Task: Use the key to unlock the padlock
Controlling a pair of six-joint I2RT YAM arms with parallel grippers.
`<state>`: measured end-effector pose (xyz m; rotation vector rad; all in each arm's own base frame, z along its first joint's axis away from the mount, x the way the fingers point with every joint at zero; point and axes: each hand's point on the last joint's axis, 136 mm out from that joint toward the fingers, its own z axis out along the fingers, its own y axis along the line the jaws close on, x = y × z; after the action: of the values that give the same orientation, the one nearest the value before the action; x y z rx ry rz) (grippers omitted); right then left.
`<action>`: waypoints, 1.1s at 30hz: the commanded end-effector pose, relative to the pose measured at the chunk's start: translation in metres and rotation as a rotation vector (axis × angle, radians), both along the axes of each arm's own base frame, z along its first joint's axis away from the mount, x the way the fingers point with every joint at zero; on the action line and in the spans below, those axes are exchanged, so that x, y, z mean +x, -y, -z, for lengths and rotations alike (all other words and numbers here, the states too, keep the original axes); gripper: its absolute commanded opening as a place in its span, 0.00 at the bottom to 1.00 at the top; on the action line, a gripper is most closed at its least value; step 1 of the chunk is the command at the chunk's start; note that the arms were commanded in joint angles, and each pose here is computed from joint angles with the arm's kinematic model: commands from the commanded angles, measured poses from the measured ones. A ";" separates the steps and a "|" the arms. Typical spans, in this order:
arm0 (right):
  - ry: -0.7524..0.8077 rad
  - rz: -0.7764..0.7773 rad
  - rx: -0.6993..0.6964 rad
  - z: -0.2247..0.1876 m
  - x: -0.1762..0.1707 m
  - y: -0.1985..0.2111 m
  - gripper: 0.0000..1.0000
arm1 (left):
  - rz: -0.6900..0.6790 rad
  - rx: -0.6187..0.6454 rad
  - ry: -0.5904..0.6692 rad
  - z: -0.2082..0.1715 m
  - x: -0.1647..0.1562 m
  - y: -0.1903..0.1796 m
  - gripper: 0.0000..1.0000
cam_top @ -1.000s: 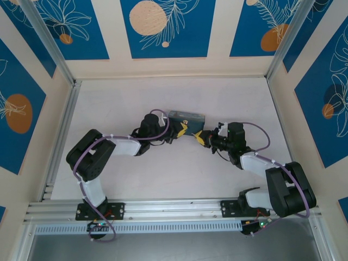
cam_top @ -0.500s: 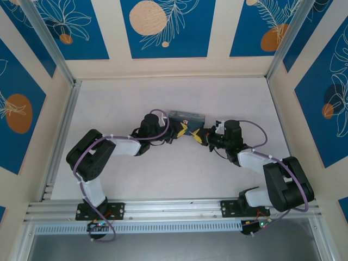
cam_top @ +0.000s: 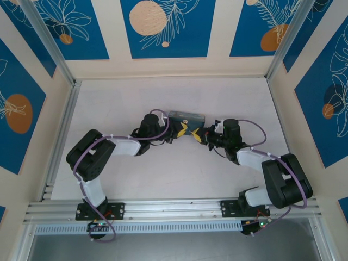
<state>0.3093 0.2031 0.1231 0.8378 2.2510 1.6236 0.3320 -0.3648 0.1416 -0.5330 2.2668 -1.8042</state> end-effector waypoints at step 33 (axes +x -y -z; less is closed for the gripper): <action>0.041 -0.020 0.009 -0.017 0.009 -0.014 0.00 | 0.019 -0.026 0.028 -0.002 -0.003 0.008 0.00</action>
<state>0.3137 0.2101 0.1314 0.8086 2.2430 1.6301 0.3329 -0.3659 0.1423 -0.5318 2.2504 -1.8106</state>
